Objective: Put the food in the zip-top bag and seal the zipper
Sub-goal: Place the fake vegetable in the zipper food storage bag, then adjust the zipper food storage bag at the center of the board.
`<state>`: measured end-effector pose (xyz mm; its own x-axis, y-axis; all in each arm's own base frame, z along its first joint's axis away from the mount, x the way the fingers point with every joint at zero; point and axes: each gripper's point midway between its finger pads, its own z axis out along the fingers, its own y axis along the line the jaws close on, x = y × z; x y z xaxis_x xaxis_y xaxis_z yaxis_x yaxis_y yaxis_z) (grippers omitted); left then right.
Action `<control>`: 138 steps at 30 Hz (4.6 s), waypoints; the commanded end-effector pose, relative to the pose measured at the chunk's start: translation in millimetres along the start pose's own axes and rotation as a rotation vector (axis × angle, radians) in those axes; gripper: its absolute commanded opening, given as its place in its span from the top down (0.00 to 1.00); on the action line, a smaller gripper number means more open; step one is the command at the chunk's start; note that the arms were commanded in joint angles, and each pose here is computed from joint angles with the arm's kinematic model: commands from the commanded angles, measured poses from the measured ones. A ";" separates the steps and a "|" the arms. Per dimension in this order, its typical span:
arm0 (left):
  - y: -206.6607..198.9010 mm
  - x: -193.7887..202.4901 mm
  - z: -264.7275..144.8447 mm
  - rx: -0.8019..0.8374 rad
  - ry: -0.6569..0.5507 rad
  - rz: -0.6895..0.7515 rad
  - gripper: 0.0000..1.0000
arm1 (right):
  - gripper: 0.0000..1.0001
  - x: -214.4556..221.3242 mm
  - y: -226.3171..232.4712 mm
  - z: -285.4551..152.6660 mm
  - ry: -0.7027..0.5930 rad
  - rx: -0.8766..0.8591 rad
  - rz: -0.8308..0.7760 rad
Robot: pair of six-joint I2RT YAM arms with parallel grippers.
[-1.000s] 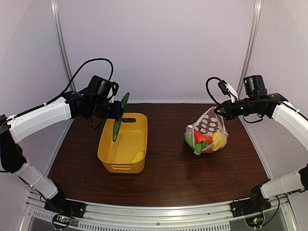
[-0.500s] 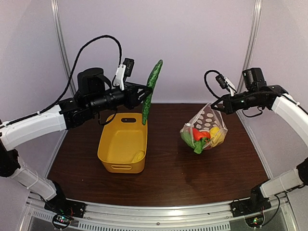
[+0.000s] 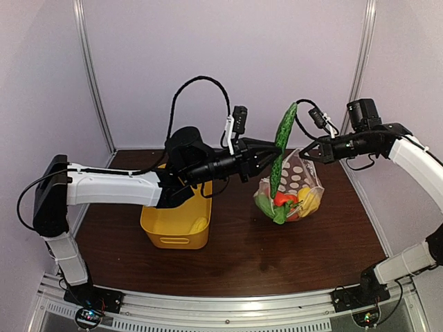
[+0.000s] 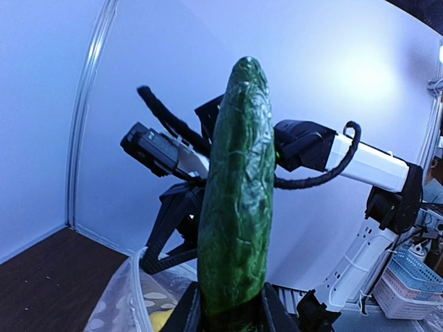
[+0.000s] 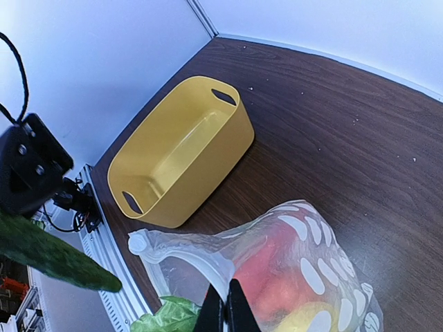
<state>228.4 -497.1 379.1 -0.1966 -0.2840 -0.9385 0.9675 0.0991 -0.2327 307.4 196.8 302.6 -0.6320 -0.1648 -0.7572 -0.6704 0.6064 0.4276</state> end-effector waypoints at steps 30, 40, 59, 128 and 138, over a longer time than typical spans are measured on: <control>41.4 84.4 39.3 -0.096 0.044 0.514 1.00 | 1.00 -18.3 30.8 -11.0 -0.083 -0.190 0.106; 60.5 106.0 30.3 -0.174 0.038 0.673 0.75 | 1.00 -26.1 38.0 -14.8 -0.099 -0.257 0.131; 16.3 -17.4 -9.0 -0.252 -0.072 0.566 0.16 | 1.00 -33.5 -3.7 -8.6 -0.150 -0.243 0.230; 102.9 73.1 16.3 -0.289 0.259 -0.478 1.00 | 1.00 5.3 -3.5 -11.4 0.063 0.120 -0.331; 92.1 76.6 24.1 -0.213 0.119 -0.573 1.00 | 1.00 4.9 -34.7 5.1 0.069 0.250 -0.270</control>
<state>312.1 -529.0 283.7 -0.7102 -0.1614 -0.6852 0.6508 0.2206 -0.7265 315.6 185.7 293.4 -0.4463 -0.3882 -0.8063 -0.7547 0.6474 0.1060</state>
